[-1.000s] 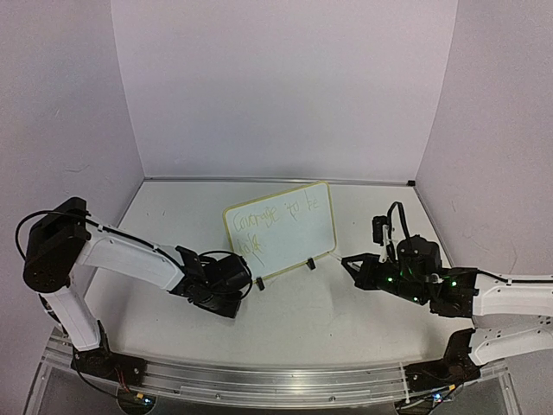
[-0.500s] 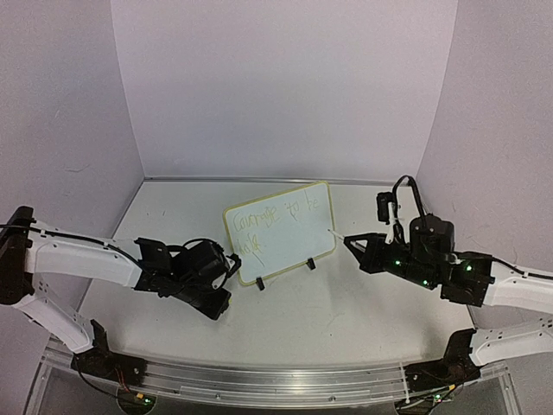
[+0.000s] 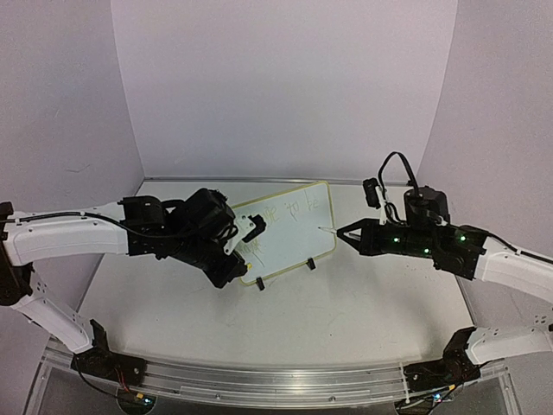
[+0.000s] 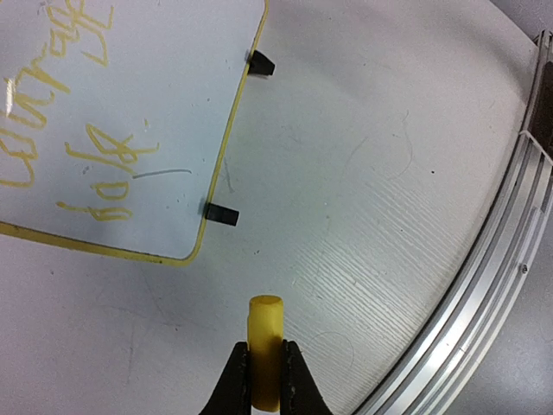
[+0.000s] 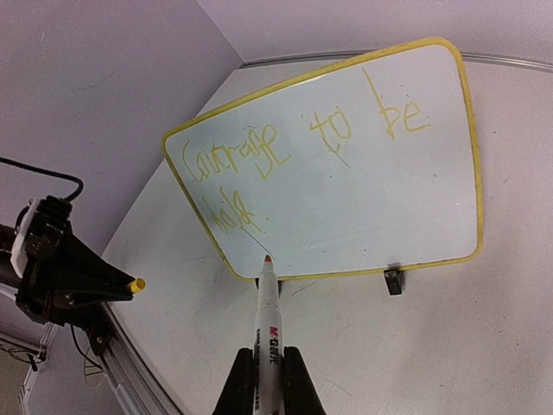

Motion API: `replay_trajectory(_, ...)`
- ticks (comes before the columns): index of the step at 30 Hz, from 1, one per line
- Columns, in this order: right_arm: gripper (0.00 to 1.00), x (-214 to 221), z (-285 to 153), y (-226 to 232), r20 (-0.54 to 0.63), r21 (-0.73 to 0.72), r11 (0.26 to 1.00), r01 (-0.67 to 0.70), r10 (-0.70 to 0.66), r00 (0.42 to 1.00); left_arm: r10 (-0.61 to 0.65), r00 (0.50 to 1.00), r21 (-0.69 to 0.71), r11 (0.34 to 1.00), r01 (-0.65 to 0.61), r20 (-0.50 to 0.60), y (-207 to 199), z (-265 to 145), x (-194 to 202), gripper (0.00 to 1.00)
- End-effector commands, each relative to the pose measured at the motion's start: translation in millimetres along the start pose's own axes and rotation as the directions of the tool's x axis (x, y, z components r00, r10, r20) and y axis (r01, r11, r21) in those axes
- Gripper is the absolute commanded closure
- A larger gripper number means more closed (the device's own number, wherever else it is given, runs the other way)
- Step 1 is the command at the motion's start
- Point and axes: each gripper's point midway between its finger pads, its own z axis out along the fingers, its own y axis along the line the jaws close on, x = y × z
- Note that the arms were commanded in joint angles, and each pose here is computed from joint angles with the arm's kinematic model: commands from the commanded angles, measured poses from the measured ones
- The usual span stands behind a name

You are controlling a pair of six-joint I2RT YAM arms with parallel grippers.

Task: Write a sentence on the whiteboard
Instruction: Insert the whiteboard marker without the cap into the pen cap.

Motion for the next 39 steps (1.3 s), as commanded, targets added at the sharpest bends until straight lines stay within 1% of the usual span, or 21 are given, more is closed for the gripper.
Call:
replay_trajectory(1,1.0,-10.0,2.3,38.2,-0.054,-0.176,0.984,0.022,-0.032,0.998,0.157,0.987,-0.016,0.987,-0.157,0.015,14.5,-7.6,-21.4,1.0)
replay_trajectory(3,1.0,-5.7,5.9,48.2,-0.096,-0.232,0.973,0.014,-0.037,0.995,0.211,0.977,-0.009,0.977,-0.211,0.035,14.5,-5.4,-27.1,1.0)
replay_trajectory(6,1.0,6.4,11.4,61.7,-0.188,-0.312,0.95,-0.017,-0.044,0.981,0.258,0.962,0.011,0.965,-0.26,0.092,9.0,-7.7,-34.4,1.0)
replay_trajectory(11,1.0,21.8,21.3,72.7,-0.294,-0.382,0.921,-0.077,-0.042,0.955,0.284,0.94,0.097,0.947,-0.305,0.188,-9.1,-10.9,-32.2,1.0)
replay_trajectory(16,1.0,26.1,25.5,88.3,-0.355,-0.462,0.879,-0.119,-0.06,0.933,0.287,0.938,0.165,0.933,-0.32,0.196,-21.1,-3.6,-24.8,1.0)
replay_trajectory(22,1.0,41.9,29.4,90.6,-0.434,-0.489,0.853,-0.185,-0.054,0.9,0.272,0.937,0.212,0.924,-0.318,0.218,-29.8,-4.0,-20.2,1.0)
replay_trajectory(34,1.0,51.3,28.0,92.5,-0.466,-0.52,0.829,-0.205,-0.074,0.882,0.272,0.93,0.252,0.909,-0.332,0.246,-38.2,-9.7,-20.3,1.0)
replay_trajectory(39,1.0,59.9,33.0,89.7,-0.496,-0.517,0.825,-0.228,-0.071,0.866,0.265,0.927,0.266,0.904,-0.335,0.265,-41.2,-14.1,-22.2,1.0)
